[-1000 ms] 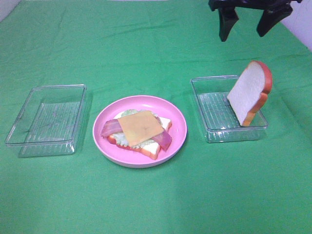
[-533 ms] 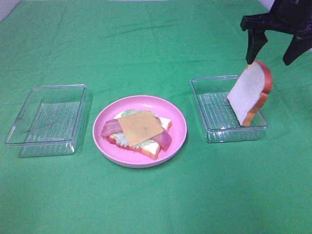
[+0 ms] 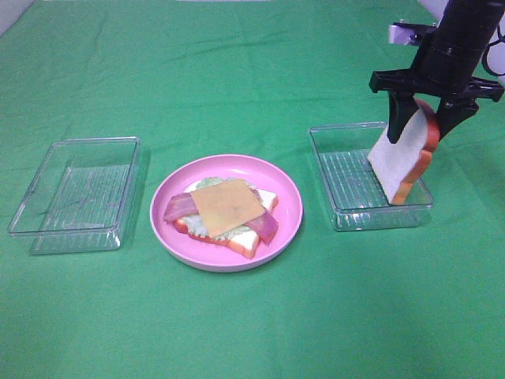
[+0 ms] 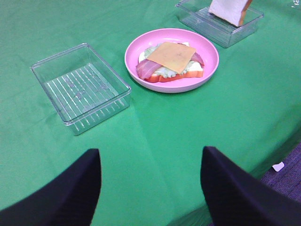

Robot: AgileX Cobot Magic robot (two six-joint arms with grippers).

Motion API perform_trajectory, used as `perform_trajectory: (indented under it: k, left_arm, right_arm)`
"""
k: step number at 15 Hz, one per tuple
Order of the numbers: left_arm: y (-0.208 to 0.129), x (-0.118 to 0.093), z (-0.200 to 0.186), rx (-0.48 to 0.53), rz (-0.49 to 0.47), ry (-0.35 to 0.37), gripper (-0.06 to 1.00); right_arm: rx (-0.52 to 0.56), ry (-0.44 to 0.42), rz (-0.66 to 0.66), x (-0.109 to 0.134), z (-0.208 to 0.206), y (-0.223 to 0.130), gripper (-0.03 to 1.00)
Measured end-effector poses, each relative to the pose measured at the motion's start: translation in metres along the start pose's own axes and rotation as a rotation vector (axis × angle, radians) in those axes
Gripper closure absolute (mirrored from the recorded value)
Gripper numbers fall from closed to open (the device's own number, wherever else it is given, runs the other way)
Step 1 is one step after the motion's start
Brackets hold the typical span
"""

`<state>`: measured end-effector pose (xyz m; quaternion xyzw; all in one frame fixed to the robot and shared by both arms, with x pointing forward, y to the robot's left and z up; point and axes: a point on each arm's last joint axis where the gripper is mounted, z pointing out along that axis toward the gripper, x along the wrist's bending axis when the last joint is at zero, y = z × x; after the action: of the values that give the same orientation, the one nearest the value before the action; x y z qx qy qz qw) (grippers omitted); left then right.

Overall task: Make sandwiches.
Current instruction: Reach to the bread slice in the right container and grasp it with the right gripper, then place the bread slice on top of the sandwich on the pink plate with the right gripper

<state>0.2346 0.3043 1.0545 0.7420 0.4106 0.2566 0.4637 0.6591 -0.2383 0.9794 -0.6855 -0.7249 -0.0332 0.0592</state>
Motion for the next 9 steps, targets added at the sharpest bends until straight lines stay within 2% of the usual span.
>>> perform_trajectory:
  k: [1, 3, 6, 9]
  left_arm:
    - [0.0, 0.0, 0.0, 0.0, 0.0, 0.0, 0.35]
    - [0.0, 0.0, 0.0, 0.0, 0.0, 0.0, 0.35]
    - [0.0, 0.0, 0.0, 0.0, 0.0, 0.0, 0.35]
    - [0.0, 0.0, 0.0, 0.0, 0.0, 0.0, 0.35]
  right_arm:
    - [0.001, -0.003, -0.001, 0.0, 0.0, 0.0, 0.58]
    - [0.002, -0.009, -0.002, -0.001, 0.0, 0.0, 0.76]
    - [-0.002, -0.015, -0.005, -0.001, -0.002, -0.001, 0.76]
    - [-0.06, -0.007, -0.011, 0.002, -0.026, -0.008, 0.76]
